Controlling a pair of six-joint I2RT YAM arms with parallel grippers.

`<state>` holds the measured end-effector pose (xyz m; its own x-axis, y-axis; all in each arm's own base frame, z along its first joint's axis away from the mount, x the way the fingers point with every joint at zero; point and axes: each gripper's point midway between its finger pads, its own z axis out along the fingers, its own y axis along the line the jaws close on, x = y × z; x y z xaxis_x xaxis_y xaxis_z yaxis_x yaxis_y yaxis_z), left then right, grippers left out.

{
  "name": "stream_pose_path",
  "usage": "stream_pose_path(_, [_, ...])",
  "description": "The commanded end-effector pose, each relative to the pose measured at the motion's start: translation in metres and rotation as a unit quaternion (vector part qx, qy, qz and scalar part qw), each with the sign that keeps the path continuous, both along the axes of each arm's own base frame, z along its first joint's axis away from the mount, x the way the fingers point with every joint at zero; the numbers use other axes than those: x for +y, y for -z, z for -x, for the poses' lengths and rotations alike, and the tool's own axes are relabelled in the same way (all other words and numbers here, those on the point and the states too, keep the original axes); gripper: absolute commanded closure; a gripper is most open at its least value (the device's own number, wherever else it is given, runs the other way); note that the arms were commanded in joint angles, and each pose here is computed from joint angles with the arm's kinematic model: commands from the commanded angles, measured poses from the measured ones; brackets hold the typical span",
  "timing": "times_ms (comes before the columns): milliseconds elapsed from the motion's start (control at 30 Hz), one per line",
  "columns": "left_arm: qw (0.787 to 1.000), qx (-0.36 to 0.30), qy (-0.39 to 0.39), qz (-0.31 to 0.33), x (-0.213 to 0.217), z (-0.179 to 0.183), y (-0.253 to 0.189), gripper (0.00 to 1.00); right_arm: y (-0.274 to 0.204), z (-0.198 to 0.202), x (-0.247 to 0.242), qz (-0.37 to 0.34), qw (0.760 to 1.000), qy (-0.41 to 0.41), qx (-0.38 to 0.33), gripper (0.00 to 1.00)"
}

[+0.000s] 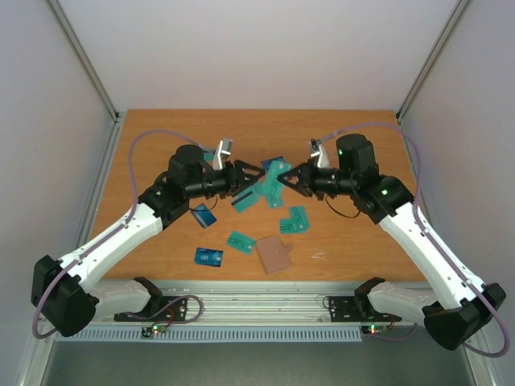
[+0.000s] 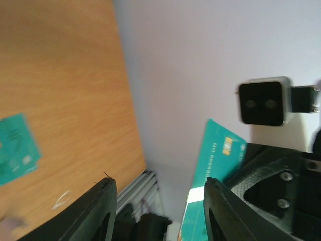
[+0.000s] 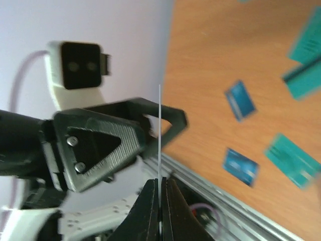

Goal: Put the credit cards into the card holder

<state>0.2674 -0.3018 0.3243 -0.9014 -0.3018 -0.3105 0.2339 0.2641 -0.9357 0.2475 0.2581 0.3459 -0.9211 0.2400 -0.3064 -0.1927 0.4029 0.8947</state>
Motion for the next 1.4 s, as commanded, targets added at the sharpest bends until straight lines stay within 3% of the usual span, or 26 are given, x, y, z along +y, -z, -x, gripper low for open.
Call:
stream_pose_path(0, [0.988, 0.01, 0.037, -0.148, 0.014, 0.034, 0.069, 0.51, 0.069, 0.051, -0.049, 0.166, 0.984, -0.006, 0.063, 0.99])
stream_pose_path(100, [0.972, 0.013, 0.08, -0.222, 0.017, 0.058, 0.113, 0.52, 0.12, 0.079, -0.079, 0.245, 0.963, -0.004, 0.108, 0.99])
stream_pose_path(300, [0.943, 0.048, 0.145, -0.297, 0.007, 0.086, 0.183, 0.57, 0.188, 0.111, -0.112, 0.326, 0.928, 0.022, 0.182, 0.99])
stream_pose_path(500, [0.925, 0.076, 0.165, -0.335, -0.005, 0.084, 0.221, 0.59, 0.23, 0.116, -0.12, 0.344, 0.91, 0.057, 0.227, 0.99])
stream_pose_path(900, [0.912, 0.096, 0.154, -0.367, -0.005, 0.074, 0.253, 0.71, 0.264, 0.094, -0.09, 0.288, 0.935, 0.062, 0.196, 0.99])
stream_pose_path(1367, [0.908, 0.11, 0.163, -0.37, -0.004, 0.079, 0.27, 0.75, 0.285, 0.073, -0.085, 0.281, 0.943, 0.085, 0.157, 0.99])
